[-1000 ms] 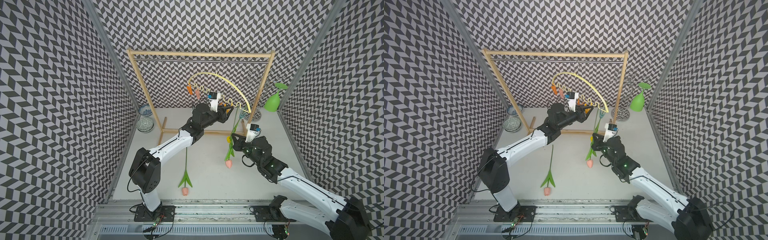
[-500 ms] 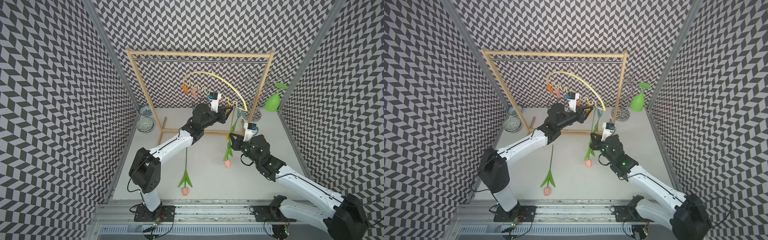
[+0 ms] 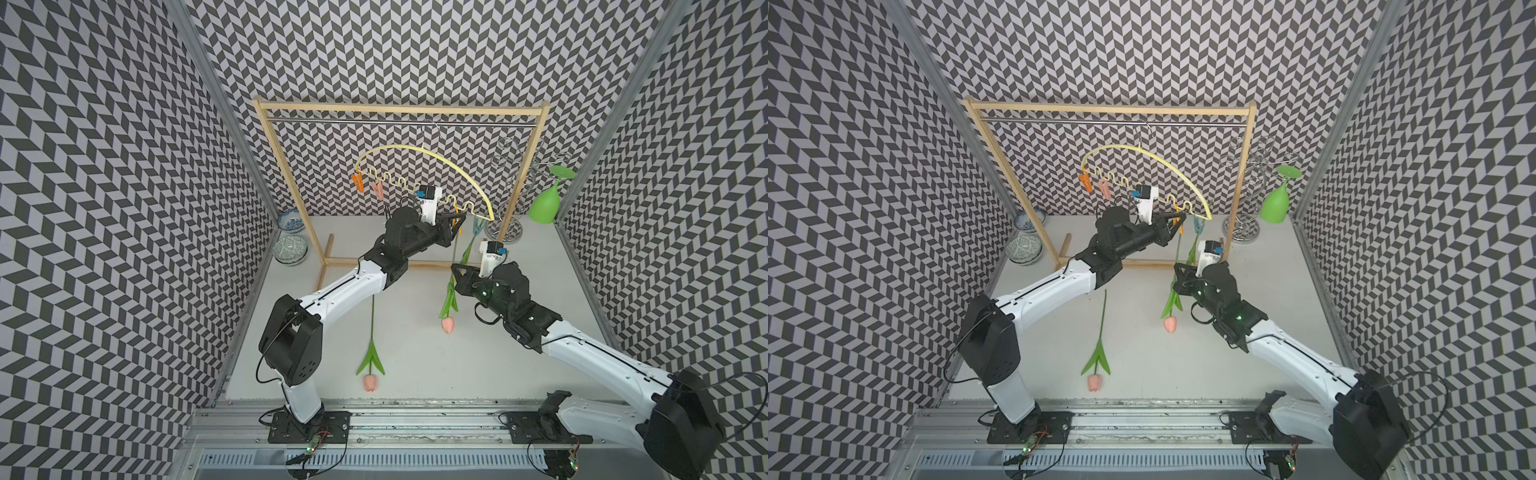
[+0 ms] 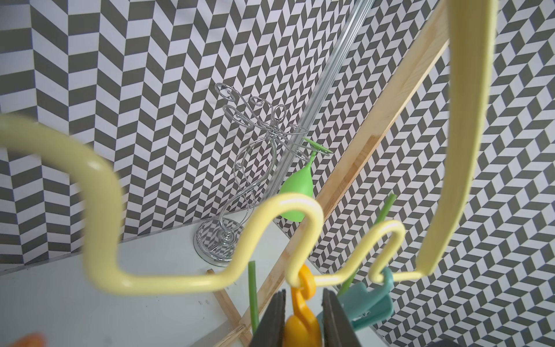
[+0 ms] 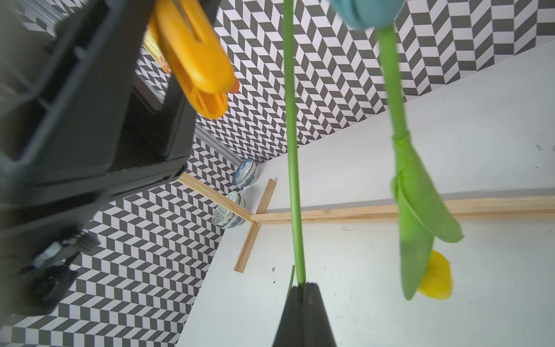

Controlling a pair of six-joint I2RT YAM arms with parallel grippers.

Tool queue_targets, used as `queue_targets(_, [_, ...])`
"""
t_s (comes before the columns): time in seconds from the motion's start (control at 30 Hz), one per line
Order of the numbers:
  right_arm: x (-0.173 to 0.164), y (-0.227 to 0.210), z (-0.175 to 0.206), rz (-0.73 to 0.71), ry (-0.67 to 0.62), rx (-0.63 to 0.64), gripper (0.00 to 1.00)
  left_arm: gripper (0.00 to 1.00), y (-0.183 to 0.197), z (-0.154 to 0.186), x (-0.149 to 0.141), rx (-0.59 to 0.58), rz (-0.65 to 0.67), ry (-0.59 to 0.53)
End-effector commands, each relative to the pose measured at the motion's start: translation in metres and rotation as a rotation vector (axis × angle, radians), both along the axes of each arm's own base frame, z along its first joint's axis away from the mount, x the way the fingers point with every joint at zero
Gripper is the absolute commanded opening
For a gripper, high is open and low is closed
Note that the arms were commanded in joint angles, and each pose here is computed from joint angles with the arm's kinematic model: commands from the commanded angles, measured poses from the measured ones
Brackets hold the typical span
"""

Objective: Dry the flowers on a clothes hanger
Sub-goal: Clamp the flower onto the hanger.

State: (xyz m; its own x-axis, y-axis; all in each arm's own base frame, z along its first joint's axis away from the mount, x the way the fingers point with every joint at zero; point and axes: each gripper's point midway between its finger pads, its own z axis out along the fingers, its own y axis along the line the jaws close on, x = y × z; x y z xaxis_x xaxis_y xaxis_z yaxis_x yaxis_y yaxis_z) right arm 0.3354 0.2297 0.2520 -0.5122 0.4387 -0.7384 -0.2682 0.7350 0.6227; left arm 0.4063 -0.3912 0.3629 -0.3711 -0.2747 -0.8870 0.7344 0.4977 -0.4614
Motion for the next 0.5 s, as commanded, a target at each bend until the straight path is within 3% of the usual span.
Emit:
queue_targets(0.0, [0.006, 0.004, 0.029, 0.005, -0.056, 0.043, 0.0, 0.24, -0.001, 0.006, 0.003, -0.008, -0.005, -0.026])
queue_targets(0.47, [0.008, -0.001, 0.052, -0.007, -0.097, 0.051, 0.0, 0.24, 0.003, -0.001, 0.006, -0.001, -0.006, -0.025])
